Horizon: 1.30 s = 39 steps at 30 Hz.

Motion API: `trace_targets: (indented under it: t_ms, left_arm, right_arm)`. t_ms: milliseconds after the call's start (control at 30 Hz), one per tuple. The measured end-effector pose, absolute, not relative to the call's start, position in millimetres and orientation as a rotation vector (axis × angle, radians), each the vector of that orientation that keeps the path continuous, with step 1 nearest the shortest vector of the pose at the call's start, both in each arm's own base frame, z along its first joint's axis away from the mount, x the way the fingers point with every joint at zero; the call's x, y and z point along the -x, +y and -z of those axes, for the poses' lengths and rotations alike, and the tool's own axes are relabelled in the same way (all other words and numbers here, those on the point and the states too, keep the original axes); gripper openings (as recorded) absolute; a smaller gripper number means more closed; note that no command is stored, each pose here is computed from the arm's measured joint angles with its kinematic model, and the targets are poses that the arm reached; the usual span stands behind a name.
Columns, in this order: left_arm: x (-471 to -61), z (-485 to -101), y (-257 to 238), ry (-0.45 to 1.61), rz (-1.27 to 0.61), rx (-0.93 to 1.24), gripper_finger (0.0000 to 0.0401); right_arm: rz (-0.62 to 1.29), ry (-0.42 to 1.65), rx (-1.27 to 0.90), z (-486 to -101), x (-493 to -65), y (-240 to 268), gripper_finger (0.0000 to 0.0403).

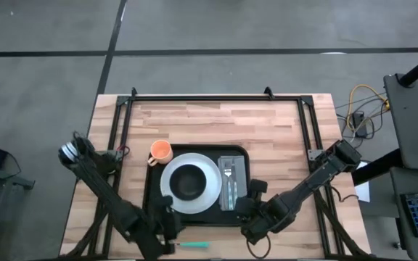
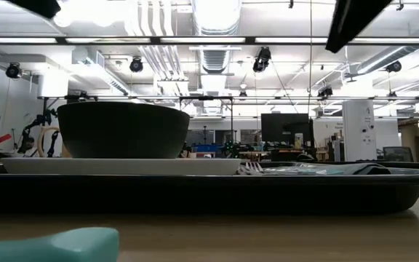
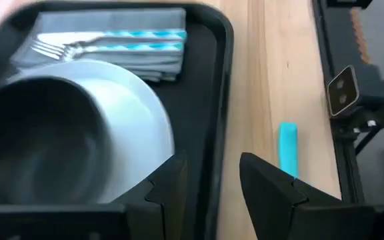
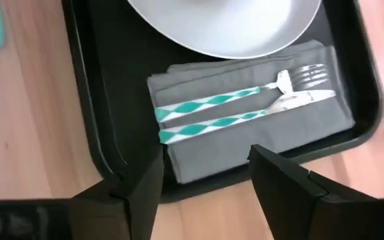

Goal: Set up tray
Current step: Put the green spoon to the right of the green table knife on the gray table napkin on the black serving tray

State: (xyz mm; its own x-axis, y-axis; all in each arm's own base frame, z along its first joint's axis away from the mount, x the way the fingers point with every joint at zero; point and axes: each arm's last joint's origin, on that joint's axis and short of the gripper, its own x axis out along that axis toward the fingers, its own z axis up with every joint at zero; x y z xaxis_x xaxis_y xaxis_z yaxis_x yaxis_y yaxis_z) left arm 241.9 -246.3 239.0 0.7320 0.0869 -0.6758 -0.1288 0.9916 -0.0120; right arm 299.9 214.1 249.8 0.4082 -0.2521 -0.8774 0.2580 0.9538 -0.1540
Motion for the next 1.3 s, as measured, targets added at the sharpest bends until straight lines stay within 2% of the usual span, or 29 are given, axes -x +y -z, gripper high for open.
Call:
trace_targets:
  t_ms: [267, 433, 633, 800, 1300]
  left_arm:
    - [-281, -221, -290, 0.794, -0.131, 0.183, 0.0120]
    - [-292, -210, -310, 0.827, -0.162, 0.208, 0.0120]
    - [-264, -201, -315, 0.937, -0.298, 0.206, 0.0120]
    - [-237, -200, -326, 1.024, -0.259, 0.214, 0.0120]
    - [-234, -185, -326, 1.052, -0.200, 0.172, 0.0120]
  right_arm:
    - [0.288, 1.139, 0.097, -243, -296, 213, 0.0228]
    - [0.268, 1.156, 0.132, -239, -293, 213, 0.0242]
    - [0.221, 1.161, 0.175, -238, -284, 224, 0.0257]
    - [0.186, 1.158, 0.193, -238, -275, 235, 0.0266]
    - [0.210, 1.148, 0.155, -238, -274, 237, 0.0274]
